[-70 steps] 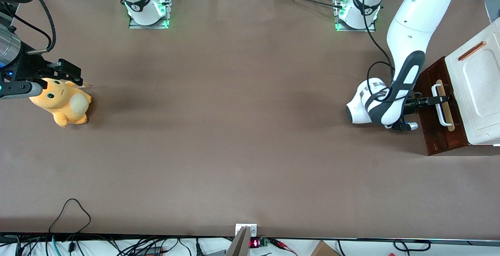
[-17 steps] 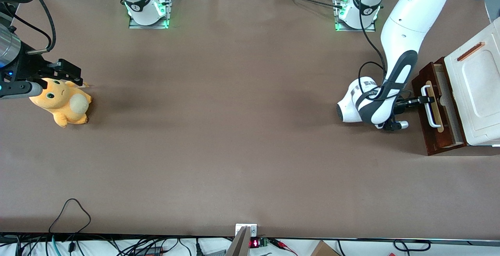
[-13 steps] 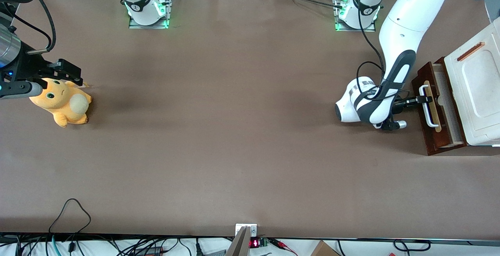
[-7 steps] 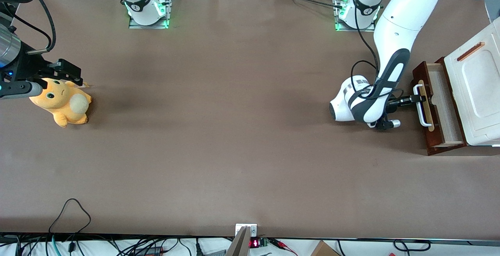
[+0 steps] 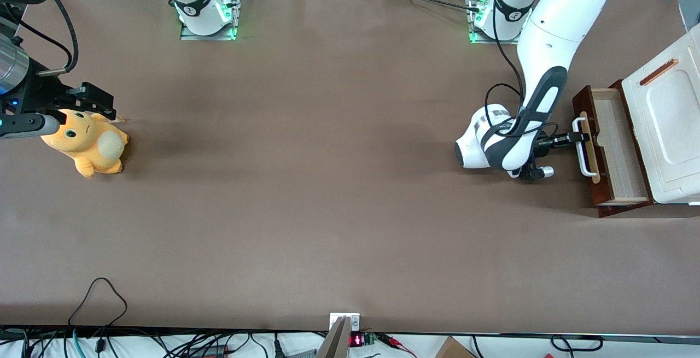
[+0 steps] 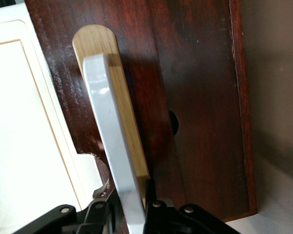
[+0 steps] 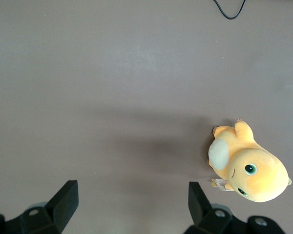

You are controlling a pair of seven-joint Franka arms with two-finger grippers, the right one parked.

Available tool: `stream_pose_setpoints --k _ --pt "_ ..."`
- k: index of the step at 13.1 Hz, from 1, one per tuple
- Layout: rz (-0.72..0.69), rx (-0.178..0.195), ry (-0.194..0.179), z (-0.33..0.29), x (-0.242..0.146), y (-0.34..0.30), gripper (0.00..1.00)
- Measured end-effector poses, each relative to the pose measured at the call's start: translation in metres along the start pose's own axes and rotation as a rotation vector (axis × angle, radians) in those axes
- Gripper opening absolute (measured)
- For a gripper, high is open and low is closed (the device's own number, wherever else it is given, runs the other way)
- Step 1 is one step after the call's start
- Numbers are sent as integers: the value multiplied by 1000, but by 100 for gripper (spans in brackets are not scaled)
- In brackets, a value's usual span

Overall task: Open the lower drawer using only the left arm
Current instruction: 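Pull the handle with the left gripper, sliding the drawer out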

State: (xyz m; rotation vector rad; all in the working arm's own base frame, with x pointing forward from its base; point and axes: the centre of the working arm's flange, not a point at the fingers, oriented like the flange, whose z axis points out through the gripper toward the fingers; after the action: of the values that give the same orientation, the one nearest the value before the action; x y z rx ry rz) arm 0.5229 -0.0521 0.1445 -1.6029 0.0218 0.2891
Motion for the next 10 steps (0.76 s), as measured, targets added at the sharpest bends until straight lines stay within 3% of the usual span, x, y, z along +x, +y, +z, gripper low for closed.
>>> stream_pose_setpoints --k 10 --pt "-11 -20 0 -16 -3 -1 20"
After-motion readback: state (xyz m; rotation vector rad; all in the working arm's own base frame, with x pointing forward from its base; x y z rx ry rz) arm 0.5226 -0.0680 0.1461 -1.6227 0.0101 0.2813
